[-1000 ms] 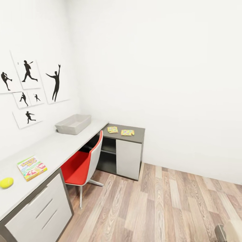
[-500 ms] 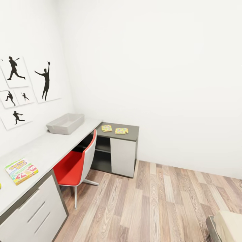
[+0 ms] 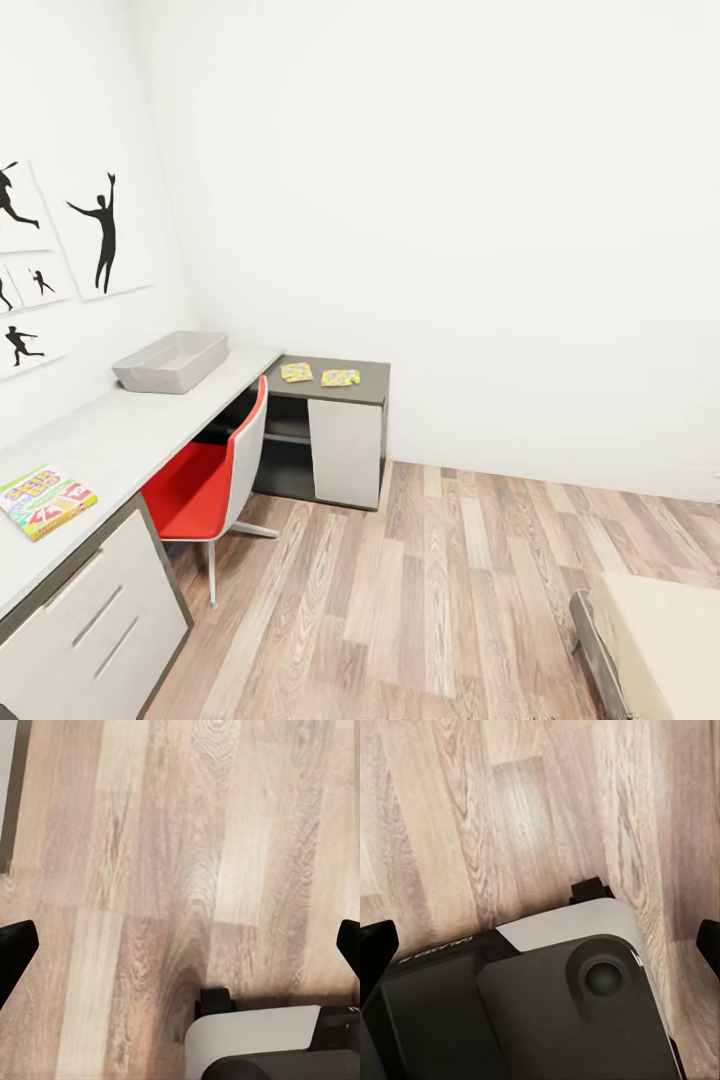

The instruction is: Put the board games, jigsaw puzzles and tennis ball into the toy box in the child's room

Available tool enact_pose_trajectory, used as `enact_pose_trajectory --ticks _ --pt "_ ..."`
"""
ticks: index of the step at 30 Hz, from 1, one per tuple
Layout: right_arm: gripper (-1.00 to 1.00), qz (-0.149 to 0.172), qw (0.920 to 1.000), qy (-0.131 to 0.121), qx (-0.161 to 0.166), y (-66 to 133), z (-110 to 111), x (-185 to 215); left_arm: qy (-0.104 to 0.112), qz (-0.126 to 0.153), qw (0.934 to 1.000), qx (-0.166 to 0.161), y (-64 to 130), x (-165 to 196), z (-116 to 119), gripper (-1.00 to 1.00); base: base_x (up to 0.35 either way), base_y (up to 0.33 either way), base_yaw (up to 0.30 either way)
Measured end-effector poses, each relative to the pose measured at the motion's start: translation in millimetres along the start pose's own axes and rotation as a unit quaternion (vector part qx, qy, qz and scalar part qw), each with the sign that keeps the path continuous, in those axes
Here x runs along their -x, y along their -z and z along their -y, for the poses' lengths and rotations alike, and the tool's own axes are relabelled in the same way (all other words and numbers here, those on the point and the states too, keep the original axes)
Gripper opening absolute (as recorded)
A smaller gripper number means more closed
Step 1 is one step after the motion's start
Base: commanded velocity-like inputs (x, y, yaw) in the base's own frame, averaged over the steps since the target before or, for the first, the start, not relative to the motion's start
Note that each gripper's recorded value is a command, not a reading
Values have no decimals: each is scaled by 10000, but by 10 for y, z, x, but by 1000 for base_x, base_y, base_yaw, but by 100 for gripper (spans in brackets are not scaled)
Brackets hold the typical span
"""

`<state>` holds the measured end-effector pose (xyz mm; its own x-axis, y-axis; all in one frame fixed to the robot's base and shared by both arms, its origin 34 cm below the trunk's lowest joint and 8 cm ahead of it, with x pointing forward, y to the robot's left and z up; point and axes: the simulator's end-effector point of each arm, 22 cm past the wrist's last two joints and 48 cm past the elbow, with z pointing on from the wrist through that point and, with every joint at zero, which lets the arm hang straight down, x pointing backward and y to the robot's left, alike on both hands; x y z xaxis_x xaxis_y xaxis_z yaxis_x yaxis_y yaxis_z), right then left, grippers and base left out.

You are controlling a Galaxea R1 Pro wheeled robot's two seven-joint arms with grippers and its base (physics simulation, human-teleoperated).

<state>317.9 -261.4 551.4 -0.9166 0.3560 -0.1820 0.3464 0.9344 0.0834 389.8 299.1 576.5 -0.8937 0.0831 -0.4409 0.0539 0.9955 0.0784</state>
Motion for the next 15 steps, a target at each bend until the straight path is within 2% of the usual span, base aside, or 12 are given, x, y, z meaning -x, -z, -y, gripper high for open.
enact_pose_trajectory --ticks 10,15 --pt "100 -62 10000 18 -20 -14 17 -54 -6 -67 10000 16 -7 -65 -30 100 -13 8 -156" --pt "100 -96 9999 27 -29 -21 26 -83 -26 -101 9999 67 -10 -97 -113 100 -1 136 -157"
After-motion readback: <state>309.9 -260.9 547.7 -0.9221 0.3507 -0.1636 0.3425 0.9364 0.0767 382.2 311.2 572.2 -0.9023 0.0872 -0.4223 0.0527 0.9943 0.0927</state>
